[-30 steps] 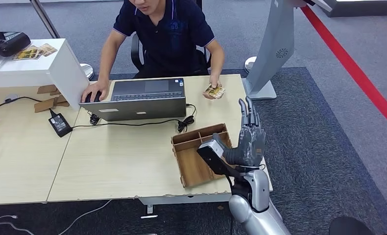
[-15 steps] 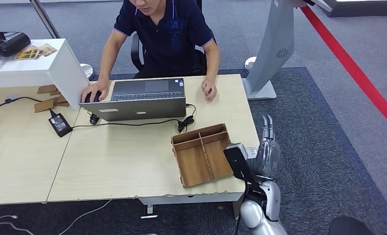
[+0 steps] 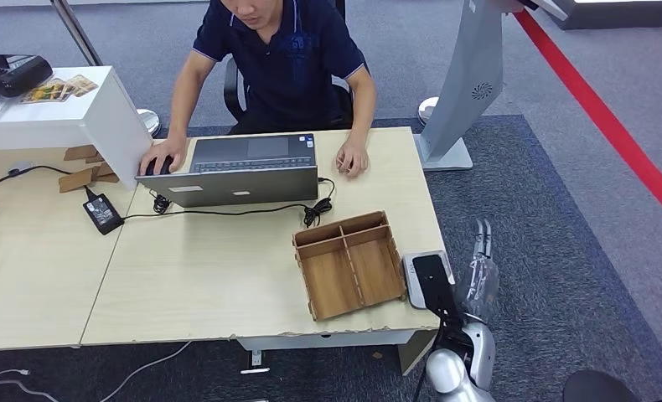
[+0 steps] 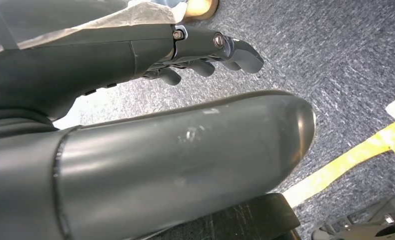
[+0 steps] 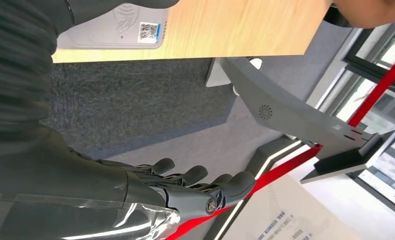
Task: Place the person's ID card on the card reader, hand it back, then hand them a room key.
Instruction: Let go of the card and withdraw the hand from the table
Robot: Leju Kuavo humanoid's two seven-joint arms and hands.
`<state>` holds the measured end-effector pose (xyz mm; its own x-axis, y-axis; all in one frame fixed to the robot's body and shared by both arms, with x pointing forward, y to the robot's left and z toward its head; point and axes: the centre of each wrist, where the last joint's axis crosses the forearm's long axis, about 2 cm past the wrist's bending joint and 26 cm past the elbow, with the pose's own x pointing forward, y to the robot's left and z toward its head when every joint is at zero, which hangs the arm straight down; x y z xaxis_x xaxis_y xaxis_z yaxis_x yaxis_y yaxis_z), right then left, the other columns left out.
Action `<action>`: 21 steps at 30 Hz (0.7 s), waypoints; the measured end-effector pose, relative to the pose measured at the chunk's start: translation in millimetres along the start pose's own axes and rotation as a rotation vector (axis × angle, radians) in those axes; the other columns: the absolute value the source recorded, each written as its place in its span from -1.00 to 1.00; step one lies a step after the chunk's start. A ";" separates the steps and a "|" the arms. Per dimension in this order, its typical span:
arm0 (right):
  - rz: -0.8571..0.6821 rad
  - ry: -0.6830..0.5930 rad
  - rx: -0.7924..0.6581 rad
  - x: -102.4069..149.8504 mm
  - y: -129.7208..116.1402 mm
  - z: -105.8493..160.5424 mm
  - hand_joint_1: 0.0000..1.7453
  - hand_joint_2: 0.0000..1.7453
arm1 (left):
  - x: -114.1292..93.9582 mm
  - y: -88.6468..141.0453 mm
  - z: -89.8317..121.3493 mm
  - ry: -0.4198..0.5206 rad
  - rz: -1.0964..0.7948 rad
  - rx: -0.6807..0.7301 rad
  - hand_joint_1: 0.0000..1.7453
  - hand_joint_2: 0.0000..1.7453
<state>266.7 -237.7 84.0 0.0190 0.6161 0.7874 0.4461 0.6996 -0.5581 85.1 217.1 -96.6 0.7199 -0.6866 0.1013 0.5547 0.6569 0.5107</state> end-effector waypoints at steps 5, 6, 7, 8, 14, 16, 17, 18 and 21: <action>0.017 0.033 0.000 -9.0 -0.5 1.5 -1.00 1.00 | 0.1 0.0 0.0 0.000 -0.003 0.001 -1.00 -1.00; 0.021 0.039 0.001 -10.8 -0.4 1.9 -1.00 1.00 | 0.1 0.0 0.0 0.000 -0.004 0.001 -1.00 -1.00; 0.024 0.045 0.002 -12.6 -0.3 2.4 -1.00 1.00 | 0.0 0.0 0.0 0.001 -0.005 0.001 -1.00 -1.00; 0.026 0.051 0.003 -14.2 -0.1 3.0 -1.00 1.00 | 0.1 0.0 0.0 0.001 -0.006 0.001 -1.00 -1.00; 0.038 0.073 0.008 -21.0 1.4 6.0 -1.00 1.00 | 0.1 0.0 0.0 0.001 -0.012 -0.003 -1.00 -1.00; 0.040 0.077 0.010 -22.3 2.3 7.1 -1.00 1.00 | 0.2 -0.1 0.0 0.000 -0.014 -0.005 -1.00 -1.00; 0.038 0.080 0.011 -22.6 2.8 7.7 -1.00 1.00 | 0.1 -0.1 0.0 0.000 -0.014 -0.005 -1.00 -1.00; 0.034 0.085 0.012 -22.9 3.4 8.3 -1.00 1.00 | 0.1 -0.1 0.0 0.000 -0.015 -0.005 -1.00 -1.00; 0.012 0.109 0.015 -23.8 5.2 10.1 -1.00 1.00 | 0.1 0.0 -0.1 0.000 -0.015 -0.005 -1.00 -1.00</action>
<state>259.6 -245.1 59.6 0.1215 0.5823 0.8039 0.4318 0.6982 -0.5710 85.1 217.1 -96.7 0.7115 -0.6964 0.0942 0.5671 0.6482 0.5081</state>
